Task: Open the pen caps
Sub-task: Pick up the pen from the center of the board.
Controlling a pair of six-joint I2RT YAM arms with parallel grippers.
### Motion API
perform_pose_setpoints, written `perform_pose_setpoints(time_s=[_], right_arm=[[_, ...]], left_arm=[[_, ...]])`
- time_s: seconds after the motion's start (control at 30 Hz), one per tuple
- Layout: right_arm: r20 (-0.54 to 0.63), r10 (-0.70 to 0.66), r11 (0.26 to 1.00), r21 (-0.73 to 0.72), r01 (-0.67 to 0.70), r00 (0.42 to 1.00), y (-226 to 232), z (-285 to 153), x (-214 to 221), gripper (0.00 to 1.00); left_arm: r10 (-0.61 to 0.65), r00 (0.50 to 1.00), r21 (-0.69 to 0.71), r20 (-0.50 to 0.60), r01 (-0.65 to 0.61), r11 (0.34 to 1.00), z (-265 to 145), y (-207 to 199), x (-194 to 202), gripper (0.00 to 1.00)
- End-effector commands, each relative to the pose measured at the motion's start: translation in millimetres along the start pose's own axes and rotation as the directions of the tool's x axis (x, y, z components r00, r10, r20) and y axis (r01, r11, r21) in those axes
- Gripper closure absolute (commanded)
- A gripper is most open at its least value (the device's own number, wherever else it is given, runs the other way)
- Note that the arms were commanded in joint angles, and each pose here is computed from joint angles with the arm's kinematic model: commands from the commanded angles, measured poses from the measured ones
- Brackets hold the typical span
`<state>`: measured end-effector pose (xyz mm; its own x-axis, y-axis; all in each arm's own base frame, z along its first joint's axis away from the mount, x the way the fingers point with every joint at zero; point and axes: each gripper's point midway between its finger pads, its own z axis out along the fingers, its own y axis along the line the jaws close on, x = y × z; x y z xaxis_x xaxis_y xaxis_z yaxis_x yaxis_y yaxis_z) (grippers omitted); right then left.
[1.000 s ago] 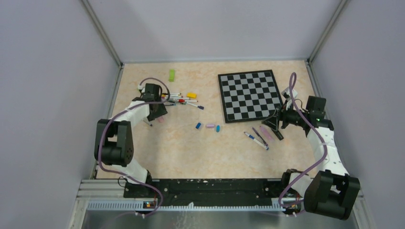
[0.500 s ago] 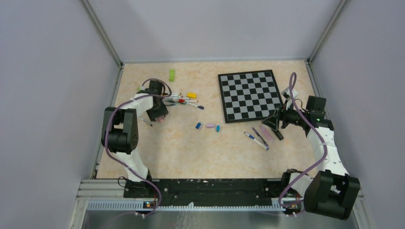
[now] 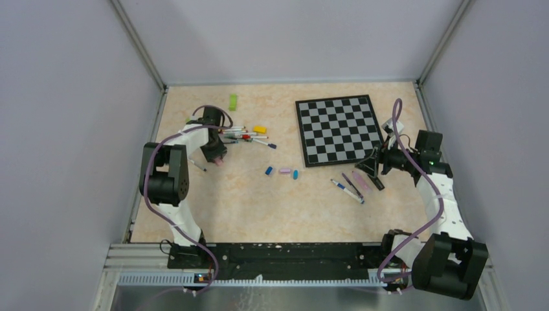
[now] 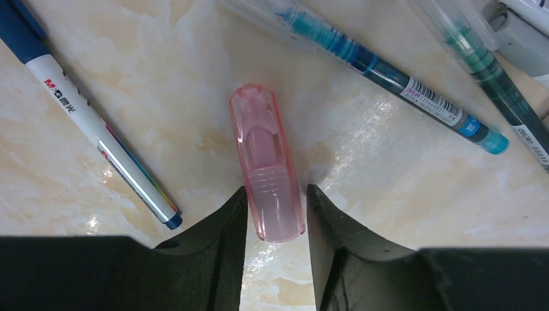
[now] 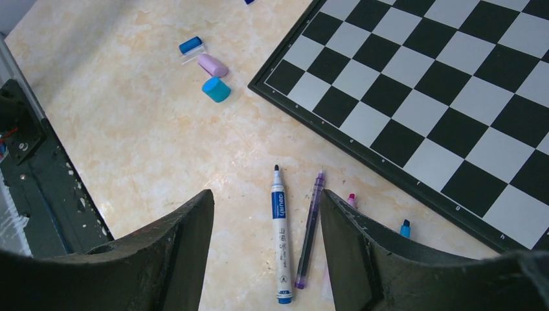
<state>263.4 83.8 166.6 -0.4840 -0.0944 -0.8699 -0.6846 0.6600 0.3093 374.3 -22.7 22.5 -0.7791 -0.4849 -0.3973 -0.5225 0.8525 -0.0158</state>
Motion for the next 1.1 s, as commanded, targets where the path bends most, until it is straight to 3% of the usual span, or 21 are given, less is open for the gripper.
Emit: perform_pose_setpoints(time_s=[0.0, 0.3, 0.47, 0.57, 0.67, 0.8, 0.97, 1.07], right_arm=[[0.030, -0.037, 0.999, 0.007, 0.036, 0.999, 0, -2, -8, 0.40], [0.028, -0.038, 0.999, 0.005, 0.038, 0.999, 0, -2, -7, 0.40], [0.035, -0.048, 0.998, -0.041, 0.049, 0.998, 7, -1, -5, 0.40], [0.050, -0.055, 0.993, -0.104, 0.060, 0.997, 18, -1, -4, 0.40], [0.075, -0.068, 0.984, -0.160, 0.080, 0.995, 29, -1, -4, 0.40], [0.121, -0.083, 0.966, -0.233, 0.110, 0.989, 43, -1, -3, 0.40], [0.174, -0.105, 0.917, -0.363, 0.163, 0.979, 76, 0, -10, 0.39], [0.158, -0.116, 0.908, -0.382, 0.169, 0.981, 85, 7, -16, 0.39]], left_arm=[[-0.002, 0.999, -0.058, -0.047, -0.001, 0.998, 11, 14, 15, 0.59], [0.005, 0.999, 0.072, -0.046, -0.002, 0.997, -7, 10, 35, 0.75], [0.032, 0.998, 0.287, 0.047, -0.044, 0.957, -40, -9, 41, 0.81], [0.050, 0.993, 0.463, 0.110, -0.096, 0.881, -67, -27, 51, 0.84], [0.056, 0.982, 0.658, 0.180, -0.163, 0.735, -103, -48, 64, 0.84], [0.048, 0.955, 0.858, 0.294, -0.286, 0.428, -171, -78, 95, 0.82], [-0.001, 0.895, 0.894, 0.446, -0.446, 0.037, -255, -104, 151, 0.77], [-0.020, 0.867, 0.863, 0.498, -0.497, -0.085, -283, -117, 174, 0.81]])
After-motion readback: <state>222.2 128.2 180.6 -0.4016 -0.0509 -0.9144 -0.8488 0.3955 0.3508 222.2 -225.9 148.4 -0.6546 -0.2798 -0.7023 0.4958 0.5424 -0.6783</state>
